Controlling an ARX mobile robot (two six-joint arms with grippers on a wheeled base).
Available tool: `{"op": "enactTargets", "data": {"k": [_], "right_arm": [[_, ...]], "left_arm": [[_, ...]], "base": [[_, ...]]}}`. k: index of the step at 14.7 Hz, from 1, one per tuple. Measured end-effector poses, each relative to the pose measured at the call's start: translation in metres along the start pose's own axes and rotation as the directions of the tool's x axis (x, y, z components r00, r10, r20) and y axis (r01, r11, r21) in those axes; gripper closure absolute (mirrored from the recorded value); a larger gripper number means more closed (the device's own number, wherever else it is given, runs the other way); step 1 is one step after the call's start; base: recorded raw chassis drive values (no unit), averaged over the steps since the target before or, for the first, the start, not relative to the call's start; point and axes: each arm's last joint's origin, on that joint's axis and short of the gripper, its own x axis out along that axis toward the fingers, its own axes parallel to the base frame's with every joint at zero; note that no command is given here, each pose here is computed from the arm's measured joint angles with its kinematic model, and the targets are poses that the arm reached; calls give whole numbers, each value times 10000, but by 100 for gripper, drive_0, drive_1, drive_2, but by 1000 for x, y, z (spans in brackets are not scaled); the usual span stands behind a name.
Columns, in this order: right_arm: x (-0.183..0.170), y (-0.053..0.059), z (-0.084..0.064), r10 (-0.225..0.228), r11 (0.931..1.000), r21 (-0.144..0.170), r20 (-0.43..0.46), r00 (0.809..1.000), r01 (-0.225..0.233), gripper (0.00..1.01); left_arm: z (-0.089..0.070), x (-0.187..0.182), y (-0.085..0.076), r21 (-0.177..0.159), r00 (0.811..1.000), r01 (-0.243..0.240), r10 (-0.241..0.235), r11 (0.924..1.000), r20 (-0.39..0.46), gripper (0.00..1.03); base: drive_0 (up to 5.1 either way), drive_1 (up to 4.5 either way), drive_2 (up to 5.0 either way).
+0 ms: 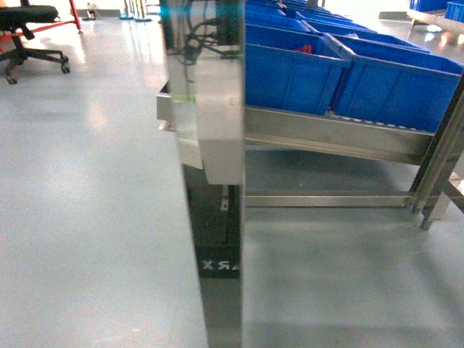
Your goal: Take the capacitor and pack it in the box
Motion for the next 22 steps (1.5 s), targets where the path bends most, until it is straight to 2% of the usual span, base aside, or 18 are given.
{"op": "enactTargets", "data": {"k": [22], "right_arm": [[0,0,0,-8,10000,0,-4,10000,8,3]], "left_arm": [[0,0,0,11,10000,0,0,10000,-4,59]], "base": [[-497,249,249]]}}
